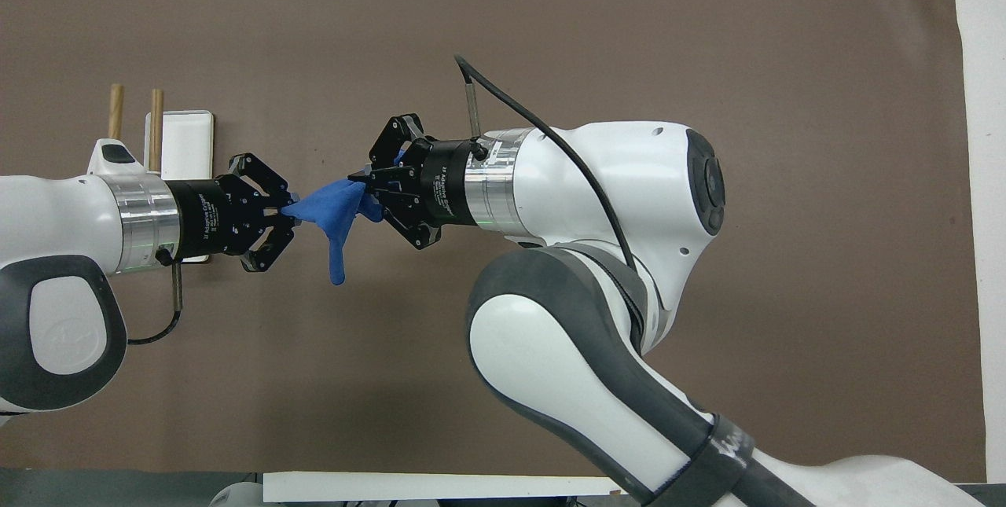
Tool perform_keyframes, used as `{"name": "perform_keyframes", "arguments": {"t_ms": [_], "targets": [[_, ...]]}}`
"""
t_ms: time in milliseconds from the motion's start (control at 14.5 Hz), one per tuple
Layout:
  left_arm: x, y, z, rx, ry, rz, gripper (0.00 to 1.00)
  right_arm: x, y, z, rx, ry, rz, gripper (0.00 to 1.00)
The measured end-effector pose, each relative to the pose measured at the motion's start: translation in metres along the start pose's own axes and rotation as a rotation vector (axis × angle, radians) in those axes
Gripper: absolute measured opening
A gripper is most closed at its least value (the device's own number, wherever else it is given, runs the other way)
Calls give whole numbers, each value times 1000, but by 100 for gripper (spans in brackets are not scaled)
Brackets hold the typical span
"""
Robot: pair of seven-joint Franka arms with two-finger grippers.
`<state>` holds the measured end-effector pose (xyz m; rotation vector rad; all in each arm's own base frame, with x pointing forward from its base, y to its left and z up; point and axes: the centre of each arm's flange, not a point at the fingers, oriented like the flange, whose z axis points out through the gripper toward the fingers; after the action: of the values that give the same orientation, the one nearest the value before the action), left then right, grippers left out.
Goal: Right arm passes towel to left arm to hang
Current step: 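Carry the towel toward the left gripper while the left gripper reaches it, then grasp the towel with the left gripper while the right gripper releases it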
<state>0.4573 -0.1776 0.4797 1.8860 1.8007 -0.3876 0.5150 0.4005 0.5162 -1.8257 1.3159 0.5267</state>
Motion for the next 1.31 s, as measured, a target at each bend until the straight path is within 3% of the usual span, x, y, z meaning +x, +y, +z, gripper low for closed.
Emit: {"name": "perform_keyframes", "arguments": {"t_ms": [207,276,690,828,897,1103,1310], "targets": [[0,0,0,-2,0,0,3,0,0,0,0,0,0,5],[0,0,0,-3,0,0,3,0,0,0,-2,0,0,11],[-9,17,-10,-50,-8,58,3,0,2,1,-16,-1,-8,77],[-11,31,-16,-71,-12,133,3,3,2,1,-31,27,-64,96],[-10,38,-19,-81,-12,169,3,6,3,2,-54,48,-111,100],[-3,52,-26,-102,-6,282,3,33,10,-3,-224,151,-368,100],[0,58,-29,-112,4,421,3,87,17,-35,-539,297,-706,100]]}}
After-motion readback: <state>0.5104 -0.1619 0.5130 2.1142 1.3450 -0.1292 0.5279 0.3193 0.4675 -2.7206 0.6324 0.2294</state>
